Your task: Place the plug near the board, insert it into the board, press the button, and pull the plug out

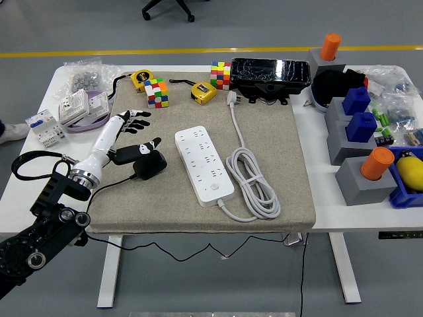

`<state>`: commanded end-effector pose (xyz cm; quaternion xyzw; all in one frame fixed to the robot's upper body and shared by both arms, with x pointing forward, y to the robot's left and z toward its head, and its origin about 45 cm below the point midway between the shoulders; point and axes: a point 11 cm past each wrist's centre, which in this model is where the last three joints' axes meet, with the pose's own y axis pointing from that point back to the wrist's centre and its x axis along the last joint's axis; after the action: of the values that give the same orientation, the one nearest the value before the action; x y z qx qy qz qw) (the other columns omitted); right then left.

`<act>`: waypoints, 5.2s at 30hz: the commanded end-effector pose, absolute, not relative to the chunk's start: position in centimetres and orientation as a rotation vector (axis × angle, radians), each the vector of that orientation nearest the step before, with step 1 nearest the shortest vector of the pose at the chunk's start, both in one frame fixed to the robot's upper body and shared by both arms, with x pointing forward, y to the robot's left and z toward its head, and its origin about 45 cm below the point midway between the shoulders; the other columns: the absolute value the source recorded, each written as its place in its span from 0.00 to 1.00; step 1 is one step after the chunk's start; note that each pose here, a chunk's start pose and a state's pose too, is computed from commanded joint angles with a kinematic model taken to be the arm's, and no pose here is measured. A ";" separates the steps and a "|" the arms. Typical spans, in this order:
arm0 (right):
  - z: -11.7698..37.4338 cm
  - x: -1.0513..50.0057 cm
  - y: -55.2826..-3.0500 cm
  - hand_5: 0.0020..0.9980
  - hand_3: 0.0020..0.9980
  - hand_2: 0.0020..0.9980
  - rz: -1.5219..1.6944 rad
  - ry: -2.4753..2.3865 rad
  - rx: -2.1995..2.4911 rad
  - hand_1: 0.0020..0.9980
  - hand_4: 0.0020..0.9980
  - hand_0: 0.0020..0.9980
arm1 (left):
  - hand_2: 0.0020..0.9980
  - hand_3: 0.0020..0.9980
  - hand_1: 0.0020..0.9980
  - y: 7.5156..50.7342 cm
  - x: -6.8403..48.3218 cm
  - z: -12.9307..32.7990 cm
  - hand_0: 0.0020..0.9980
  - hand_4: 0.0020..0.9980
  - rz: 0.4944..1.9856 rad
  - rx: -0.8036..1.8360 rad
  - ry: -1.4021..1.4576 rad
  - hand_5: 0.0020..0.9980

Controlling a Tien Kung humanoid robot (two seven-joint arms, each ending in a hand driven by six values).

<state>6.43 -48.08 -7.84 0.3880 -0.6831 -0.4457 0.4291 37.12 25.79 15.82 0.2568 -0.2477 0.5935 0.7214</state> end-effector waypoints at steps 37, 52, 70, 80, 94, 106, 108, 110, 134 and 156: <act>-8.0 6.4 -47.8 0.43 0.56 0.67 -1.117 -1.705 0.972 0.65 0.91 0.58 | 0.45 0.53 0.43 26.0 37.2 11.7 0.41 0.71 1.283 0.828 -0.559 0.08; -7.9 6.4 -47.9 0.43 0.56 0.67 -1.115 -1.703 0.972 0.65 0.91 0.58 | 0.40 0.51 0.38 24.9 37.4 13.0 0.35 0.61 1.265 0.754 -0.567 0.00; -7.9 6.4 -47.9 0.43 0.56 0.66 -1.115 -1.700 0.971 0.65 0.91 0.58 | 0.39 0.51 0.38 21.1 37.7 13.7 0.35 0.60 1.186 0.675 -0.579 0.00; -7.9 6.6 -47.8 0.43 0.56 0.66 -1.112 -1.702 0.979 0.65 0.91 0.58 | 0.39 0.51 0.38 20.5 37.5 13.3 0.35 0.60 1.162 0.688 -0.583 0.00; -7.9 6.6 -47.8 0.43 0.56 0.66 -1.112 -1.701 0.977 0.65 0.91 0.58 | 0.40 0.51 0.38 20.2 37.4 13.0 0.35 0.60 1.152 0.701 -0.598 0.00; -7.9 6.7 -47.9 0.43 0.56 0.66 -1.110 -1.705 0.979 0.65 0.91 0.58 | 0.40 0.51 0.39 20.0 37.5 13.0 0.35 0.60 1.157 0.701 -0.609 0.00; -7.9 6.7 -47.9 0.43 0.56 0.66 -1.110 -1.704 0.978 0.65 0.91 0.58 | 0.40 0.51 0.39 20.0 37.5 13.0 0.35 0.60 1.160 0.701 -0.610 0.00; -7.9 6.7 -47.9 0.43 0.56 0.66 -1.111 -1.703 0.979 0.65 0.91 0.58 | 0.40 0.51 0.39 20.0 37.5 12.9 0.35 0.60 1.160 0.702 -0.610 0.00; -7.9 6.6 -47.9 0.43 0.56 0.66 -1.111 -1.702 0.979 0.65 0.91 0.58 | 0.42 0.53 0.42 20.2 37.3 12.7 0.37 0.62 1.154 0.708 -0.599 0.00; -7.9 6.8 -47.8 0.43 0.56 0.66 -1.112 -1.701 0.983 0.65 0.91 0.58 | 0.79 0.80 0.83 20.0 37.3 13.0 0.75 1.00 1.148 0.675 -0.607 0.30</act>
<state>6.75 -47.80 -7.88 0.3937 -0.6811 -0.4450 0.4278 37.26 20.02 12.98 0.3080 -0.2771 0.5243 0.7440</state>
